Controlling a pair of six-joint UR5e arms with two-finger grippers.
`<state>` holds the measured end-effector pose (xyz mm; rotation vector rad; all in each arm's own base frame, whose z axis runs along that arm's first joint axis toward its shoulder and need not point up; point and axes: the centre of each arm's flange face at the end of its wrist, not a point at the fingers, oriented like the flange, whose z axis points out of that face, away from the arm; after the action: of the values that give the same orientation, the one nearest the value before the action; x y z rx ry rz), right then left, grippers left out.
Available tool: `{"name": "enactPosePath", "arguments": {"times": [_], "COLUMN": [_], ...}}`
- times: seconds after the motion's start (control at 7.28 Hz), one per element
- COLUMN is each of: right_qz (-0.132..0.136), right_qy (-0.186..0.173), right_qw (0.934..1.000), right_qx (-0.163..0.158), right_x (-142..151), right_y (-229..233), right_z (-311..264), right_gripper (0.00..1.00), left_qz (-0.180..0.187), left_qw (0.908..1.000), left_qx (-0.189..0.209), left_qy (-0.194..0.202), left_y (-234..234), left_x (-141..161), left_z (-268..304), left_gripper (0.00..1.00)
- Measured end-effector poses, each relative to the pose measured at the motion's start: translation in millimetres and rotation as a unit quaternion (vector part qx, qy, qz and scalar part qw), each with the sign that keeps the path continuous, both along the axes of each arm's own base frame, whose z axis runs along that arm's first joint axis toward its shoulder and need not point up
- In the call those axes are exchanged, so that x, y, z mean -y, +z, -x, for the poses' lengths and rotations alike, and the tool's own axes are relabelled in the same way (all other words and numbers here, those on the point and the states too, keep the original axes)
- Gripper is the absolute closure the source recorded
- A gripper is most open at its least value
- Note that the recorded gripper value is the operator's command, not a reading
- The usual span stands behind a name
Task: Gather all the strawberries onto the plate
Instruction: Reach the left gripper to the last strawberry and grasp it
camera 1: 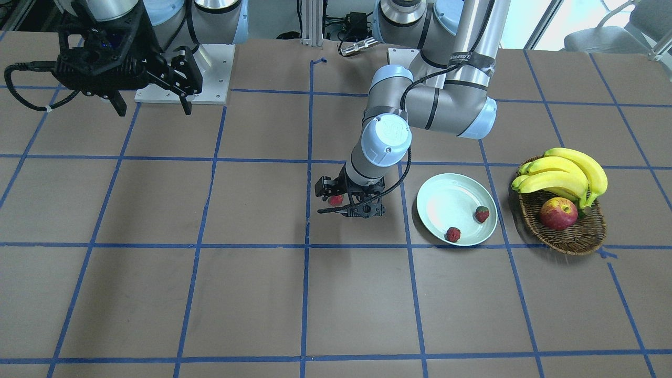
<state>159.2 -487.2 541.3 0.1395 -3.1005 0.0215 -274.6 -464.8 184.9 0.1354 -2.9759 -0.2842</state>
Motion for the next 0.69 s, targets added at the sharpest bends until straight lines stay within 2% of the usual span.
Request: {"name": "enactPosePath", "arguments": {"times": [0.27,0.41,0.69], "right_qz": [0.0,-0.001,-0.003], "right_qy": [0.0,0.0,0.0], "right_qw": [1.0,1.0,1.0], "right_qx": [0.0,0.0,-0.002], "right_x": [0.2,0.7,1.6], "right_y": [-0.5,-1.4,-2.8], "right_z": [0.1,0.0,0.3], "right_gripper": [0.0,0.0,0.0], "left_qz": [-0.008,-0.011,-0.013], "left_qw": [1.0,0.9999,0.9999], "left_qx": [0.002,0.002,0.002], "left_qy": [-0.004,-0.004,-0.004], "left_y": [-9.2,-11.9,-14.6], "left_x": [-1.9,-2.0,-1.3], "left_z": [3.1,3.5,4.2], "left_gripper": [0.74,1.0,1.0]}}
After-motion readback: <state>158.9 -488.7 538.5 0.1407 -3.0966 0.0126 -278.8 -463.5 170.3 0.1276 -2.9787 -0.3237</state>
